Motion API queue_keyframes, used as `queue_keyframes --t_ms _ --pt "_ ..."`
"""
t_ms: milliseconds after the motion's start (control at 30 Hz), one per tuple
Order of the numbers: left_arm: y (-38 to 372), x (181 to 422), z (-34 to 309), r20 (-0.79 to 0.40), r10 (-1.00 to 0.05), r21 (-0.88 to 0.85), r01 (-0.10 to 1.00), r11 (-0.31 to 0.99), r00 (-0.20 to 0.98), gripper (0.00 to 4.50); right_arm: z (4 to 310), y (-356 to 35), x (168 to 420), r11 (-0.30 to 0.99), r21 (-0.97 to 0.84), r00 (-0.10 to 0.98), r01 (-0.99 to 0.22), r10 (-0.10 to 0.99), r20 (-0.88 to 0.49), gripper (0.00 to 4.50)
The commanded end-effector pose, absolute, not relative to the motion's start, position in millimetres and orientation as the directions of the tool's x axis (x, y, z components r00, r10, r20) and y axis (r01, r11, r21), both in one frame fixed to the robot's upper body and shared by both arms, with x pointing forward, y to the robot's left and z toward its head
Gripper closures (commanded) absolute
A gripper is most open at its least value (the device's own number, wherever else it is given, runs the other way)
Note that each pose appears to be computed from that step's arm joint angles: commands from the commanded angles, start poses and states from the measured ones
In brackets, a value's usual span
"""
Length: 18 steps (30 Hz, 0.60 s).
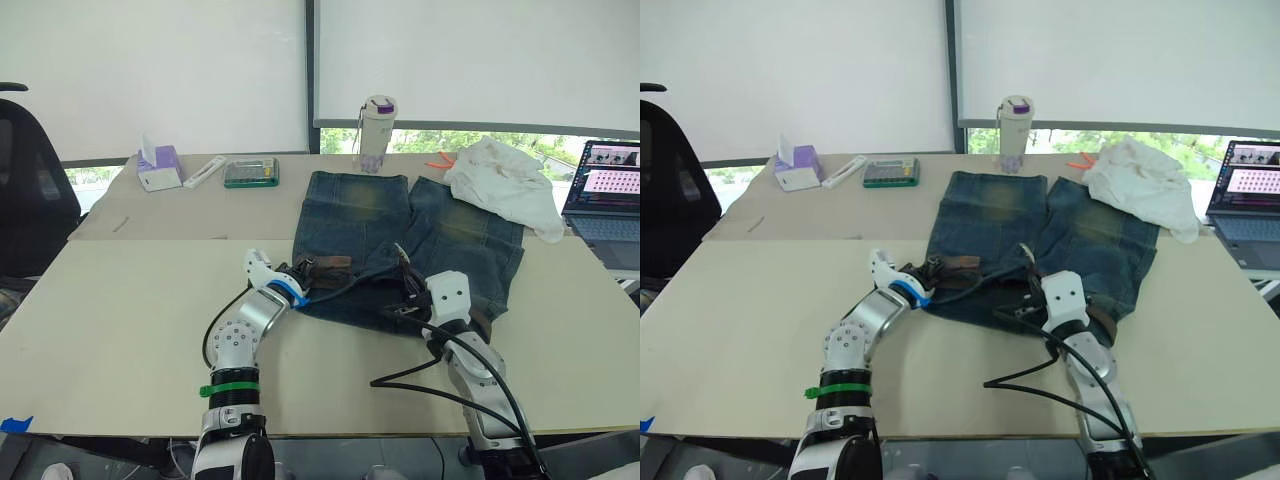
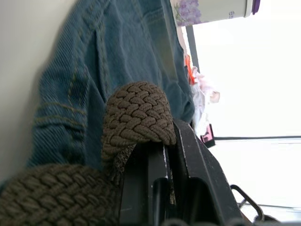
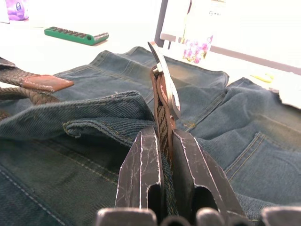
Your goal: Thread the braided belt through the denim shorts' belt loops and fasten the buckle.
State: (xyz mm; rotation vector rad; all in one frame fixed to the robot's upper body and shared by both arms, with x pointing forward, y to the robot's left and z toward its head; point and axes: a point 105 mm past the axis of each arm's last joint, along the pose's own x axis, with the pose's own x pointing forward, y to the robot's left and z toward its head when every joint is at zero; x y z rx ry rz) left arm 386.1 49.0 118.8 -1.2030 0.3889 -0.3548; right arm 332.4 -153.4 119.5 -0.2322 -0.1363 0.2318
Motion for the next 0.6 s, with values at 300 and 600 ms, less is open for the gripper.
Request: queue_keyframes --t_ms 300,600 --pt "-2 372 180 0.132 -0.620 -0.864 0.396 0.312 0.774 2.88 127 -156 328 0.922 -0.313 0.953 -0.229 0.278 0.122 3.22" --pt "15 374 167 0.073 -0.602 -0.849 0.366 0.380 0.795 0.00 118 -164 310 0.833 -0.316 0.888 -0.454 0.452 -0.086 0.07"
